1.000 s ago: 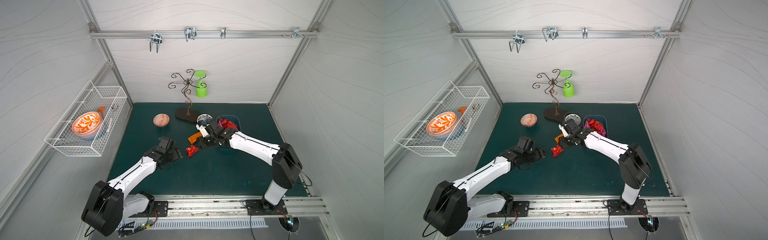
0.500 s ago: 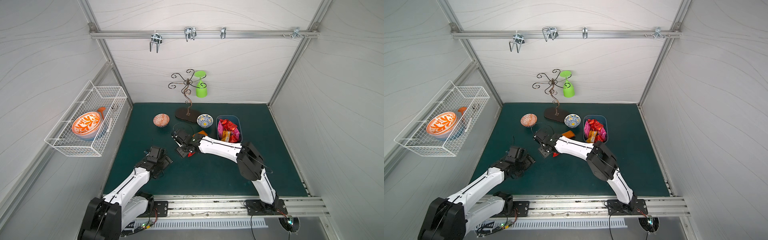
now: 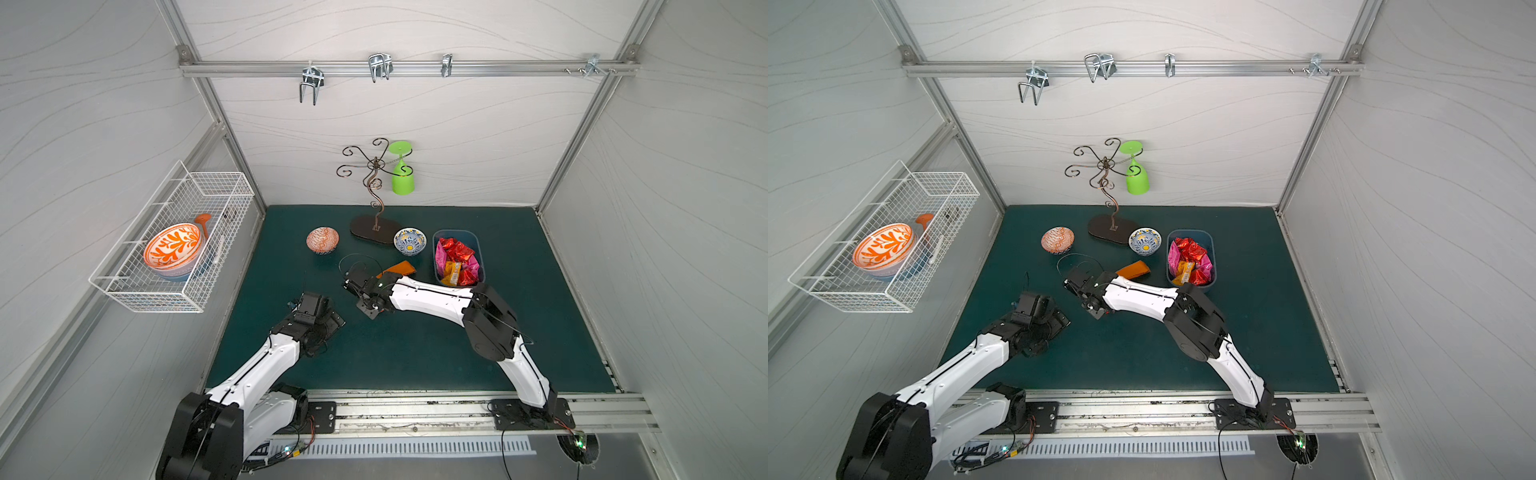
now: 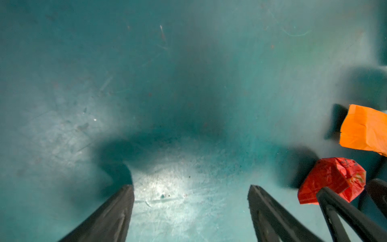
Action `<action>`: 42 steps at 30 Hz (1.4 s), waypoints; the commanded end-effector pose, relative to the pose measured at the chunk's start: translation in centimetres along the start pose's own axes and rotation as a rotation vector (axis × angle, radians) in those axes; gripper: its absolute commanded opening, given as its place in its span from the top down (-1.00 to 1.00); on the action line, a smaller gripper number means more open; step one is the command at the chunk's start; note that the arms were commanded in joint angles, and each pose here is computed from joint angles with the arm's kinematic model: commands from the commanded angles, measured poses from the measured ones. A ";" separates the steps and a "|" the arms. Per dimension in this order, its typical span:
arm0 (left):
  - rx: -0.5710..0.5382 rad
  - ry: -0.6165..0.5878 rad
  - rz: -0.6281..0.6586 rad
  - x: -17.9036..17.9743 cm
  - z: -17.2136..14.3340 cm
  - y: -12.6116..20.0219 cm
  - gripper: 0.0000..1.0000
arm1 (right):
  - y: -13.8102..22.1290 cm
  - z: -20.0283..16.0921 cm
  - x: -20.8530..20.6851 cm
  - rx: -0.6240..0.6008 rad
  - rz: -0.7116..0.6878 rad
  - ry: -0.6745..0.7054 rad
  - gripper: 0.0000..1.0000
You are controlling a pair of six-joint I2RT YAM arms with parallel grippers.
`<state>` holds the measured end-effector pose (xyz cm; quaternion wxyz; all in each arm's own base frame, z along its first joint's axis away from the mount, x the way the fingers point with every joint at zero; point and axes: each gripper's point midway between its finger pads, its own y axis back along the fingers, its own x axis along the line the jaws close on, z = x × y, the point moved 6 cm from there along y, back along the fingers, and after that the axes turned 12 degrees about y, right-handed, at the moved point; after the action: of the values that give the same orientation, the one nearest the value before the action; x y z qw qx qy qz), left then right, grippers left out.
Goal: Put the tea bags into the storage box
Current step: Pick up the tea bag from the center of the board, then place the tea bag in the storage box.
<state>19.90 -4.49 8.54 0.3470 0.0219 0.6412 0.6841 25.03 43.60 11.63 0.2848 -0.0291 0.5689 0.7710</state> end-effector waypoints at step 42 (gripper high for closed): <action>0.092 -0.522 -0.214 -10.5 -3.1 3.8 -0.73 | 11.9 -8.5 -22.8 -0.288 0.128 -0.678 1.00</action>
<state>24.44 -11.52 15.13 0.5505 0.1206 0.5776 0.5906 35.07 26.76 26.07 0.3797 0.1987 0.3608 0.8284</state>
